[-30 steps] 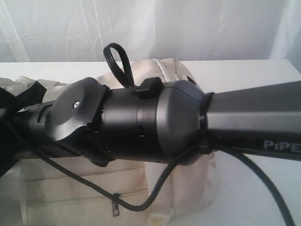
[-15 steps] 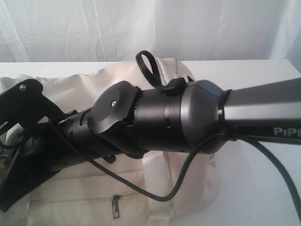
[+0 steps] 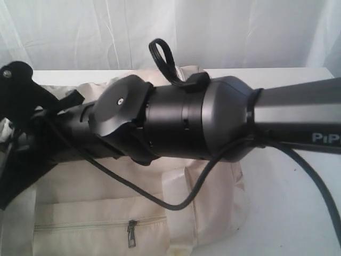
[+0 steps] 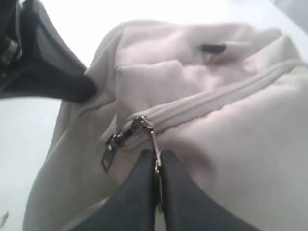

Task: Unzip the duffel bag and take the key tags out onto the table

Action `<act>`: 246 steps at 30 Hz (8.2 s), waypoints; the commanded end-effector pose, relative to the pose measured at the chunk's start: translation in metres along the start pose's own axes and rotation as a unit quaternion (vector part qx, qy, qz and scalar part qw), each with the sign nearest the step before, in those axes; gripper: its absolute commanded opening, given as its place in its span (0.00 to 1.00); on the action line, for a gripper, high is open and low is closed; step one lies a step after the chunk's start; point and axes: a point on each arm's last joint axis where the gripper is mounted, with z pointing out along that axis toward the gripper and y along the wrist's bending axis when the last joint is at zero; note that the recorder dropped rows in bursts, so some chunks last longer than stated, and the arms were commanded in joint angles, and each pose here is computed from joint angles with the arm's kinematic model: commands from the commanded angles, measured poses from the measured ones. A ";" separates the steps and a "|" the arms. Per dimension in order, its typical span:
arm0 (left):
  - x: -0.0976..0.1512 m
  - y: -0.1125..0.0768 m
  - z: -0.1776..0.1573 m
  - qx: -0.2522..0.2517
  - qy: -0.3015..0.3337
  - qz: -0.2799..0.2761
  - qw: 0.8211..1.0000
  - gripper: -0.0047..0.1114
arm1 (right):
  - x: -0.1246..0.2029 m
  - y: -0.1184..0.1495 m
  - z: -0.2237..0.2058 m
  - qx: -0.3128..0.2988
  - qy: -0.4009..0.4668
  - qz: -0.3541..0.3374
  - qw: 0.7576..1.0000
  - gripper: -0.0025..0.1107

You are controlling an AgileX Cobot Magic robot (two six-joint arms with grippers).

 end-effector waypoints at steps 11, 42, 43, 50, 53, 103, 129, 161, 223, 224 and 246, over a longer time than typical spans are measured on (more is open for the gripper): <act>0.010 -0.002 0.003 0.008 0.033 -0.012 0.999 0.04 | -0.045 -0.038 0.025 0.146 -0.075 -0.069 0.984 0.02; 0.002 -0.002 -0.002 0.008 -0.022 -0.016 1.000 0.04 | -0.007 -0.172 0.055 0.188 -0.077 0.042 0.978 0.02; 0.000 -0.001 -0.004 0.007 -0.037 -0.014 0.999 0.04 | -0.008 -0.171 0.055 0.179 -0.075 0.036 0.980 0.02; -0.006 0.004 -0.018 -0.028 -0.113 0.030 0.993 0.04 | -0.018 -0.156 0.050 0.107 -0.075 0.013 0.991 0.02; -0.007 0.006 -0.021 -0.039 -0.128 0.045 0.990 0.04 | -0.025 -0.154 0.044 0.094 -0.080 0.007 0.992 0.02; -0.059 -0.017 0.061 0.056 -0.224 0.142 0.963 0.41 | -0.023 -0.132 0.034 -0.020 -0.006 -0.037 0.999 0.02; -0.048 0.003 0.020 -0.041 -0.212 0.103 0.971 0.04 | -0.023 -0.170 0.052 0.166 -0.070 -0.029 0.983 0.02; -0.040 0.011 0.011 -0.071 -0.188 0.055 0.978 0.04 | 0.042 -0.255 0.012 0.128 0.062 0.041 0.989 0.02; -0.082 -0.046 0.048 0.163 -0.368 0.278 0.872 0.55 | -0.006 -0.206 -0.010 0.012 0.080 0.010 0.997 0.02; -0.085 -0.045 0.051 0.164 -0.363 0.275 0.875 0.55 | -0.006 -0.206 -0.010 0.012 0.080 0.010 0.997 0.02; -0.103 -0.045 0.063 0.187 -0.343 0.222 0.894 0.04 | -0.006 -0.207 -0.012 0.015 0.084 0.009 0.996 0.02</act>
